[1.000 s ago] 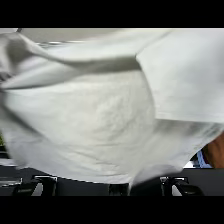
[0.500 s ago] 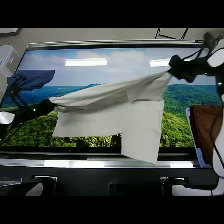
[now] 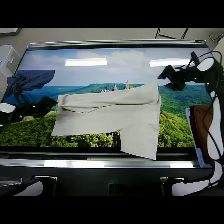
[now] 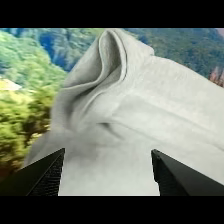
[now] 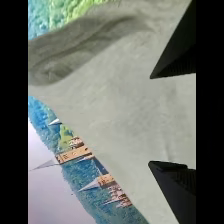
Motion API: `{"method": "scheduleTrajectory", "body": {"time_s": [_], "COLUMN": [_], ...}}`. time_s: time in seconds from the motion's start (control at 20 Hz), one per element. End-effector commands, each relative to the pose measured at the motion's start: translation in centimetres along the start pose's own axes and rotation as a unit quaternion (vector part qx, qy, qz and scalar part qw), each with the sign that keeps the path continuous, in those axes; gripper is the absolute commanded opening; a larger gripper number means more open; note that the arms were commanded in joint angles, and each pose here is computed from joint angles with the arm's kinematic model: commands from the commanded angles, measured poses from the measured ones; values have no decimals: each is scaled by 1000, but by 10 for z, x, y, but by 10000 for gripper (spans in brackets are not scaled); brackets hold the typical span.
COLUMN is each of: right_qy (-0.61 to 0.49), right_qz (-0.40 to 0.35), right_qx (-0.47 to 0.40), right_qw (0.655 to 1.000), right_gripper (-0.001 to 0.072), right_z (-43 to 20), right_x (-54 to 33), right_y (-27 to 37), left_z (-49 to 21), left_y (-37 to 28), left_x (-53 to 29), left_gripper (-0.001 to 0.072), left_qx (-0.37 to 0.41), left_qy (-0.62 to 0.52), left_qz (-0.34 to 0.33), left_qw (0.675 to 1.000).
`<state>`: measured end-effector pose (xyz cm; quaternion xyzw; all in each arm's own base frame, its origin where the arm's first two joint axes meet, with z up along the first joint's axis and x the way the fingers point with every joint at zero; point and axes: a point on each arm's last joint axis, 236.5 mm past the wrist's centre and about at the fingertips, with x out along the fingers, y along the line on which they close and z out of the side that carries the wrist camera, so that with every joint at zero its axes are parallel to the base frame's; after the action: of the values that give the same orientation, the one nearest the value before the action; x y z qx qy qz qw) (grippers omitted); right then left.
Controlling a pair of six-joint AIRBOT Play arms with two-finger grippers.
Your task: Fold the clothes and pants, and hang the long-sleeved shirts on hangers.
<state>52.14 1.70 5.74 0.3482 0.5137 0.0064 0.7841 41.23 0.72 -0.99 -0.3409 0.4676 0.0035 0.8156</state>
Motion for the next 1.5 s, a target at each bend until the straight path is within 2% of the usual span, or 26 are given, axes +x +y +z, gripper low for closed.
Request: {"method": "scheduleTrajectory", "body": {"time_s": [0.0,0.1,0.2,0.4,0.45,0.55,0.8,0.85,0.95,1.0,1.1,1.35,1.45], "right_qy": [84,156,209,252,254,257,258,258,260,268,286,253,248], "right_qz": [-91,-141,-148,-141,-140,-135,-133,-134,-139,-140,-135,-18,-24], "right_qx": [-7,42,67,40,35,20,15,15,17,22,41,83,76], "right_qw": [992,977,964,957,956,957,957,957,956,953,948,964,965], "right_gripper": [594,556,556,556,556,556,556,555,535,535,536,536,536], "right_z": [-22,-54,-83,-113,-115,-117,-117,-117,-120,-127,-148,-168,-175], "right_x": [-45,-63,-63,-49,-48,-44,-43,-43,-41,-38,-22,33,45], "right_y": [-86,-141,-160,-157,-155,-149,-146,-147,-151,-155,-165,-141,-141], "left_z": [-24,-56,-93,-124,-125,-123,-128,-131,-131,-129,-122,-107,-103], "left_y": [86,128,134,113,107,95,83,81,80,80,78,66,59], "left_x": [-55,-67,-55,-25,-19,-8,10,11,13,12,11,-1,-6], "left_gripper": [573,534,529,493,433,415,399,319,49,21,21,20,20], "left_qx": [-2,-55,-80,-81,-83,-87,-66,-62,-58,-57,-51,-28,-16], "left_qy": [114,168,212,247,250,247,253,258,258,256,248,223,214], "left_qz": [100,125,85,-2,-18,-44,-42,-42,-42,-42,-42,-46,-47], "left_qw": [988,976,970,966,964,964,964,963,964,964,967,973,976]}}
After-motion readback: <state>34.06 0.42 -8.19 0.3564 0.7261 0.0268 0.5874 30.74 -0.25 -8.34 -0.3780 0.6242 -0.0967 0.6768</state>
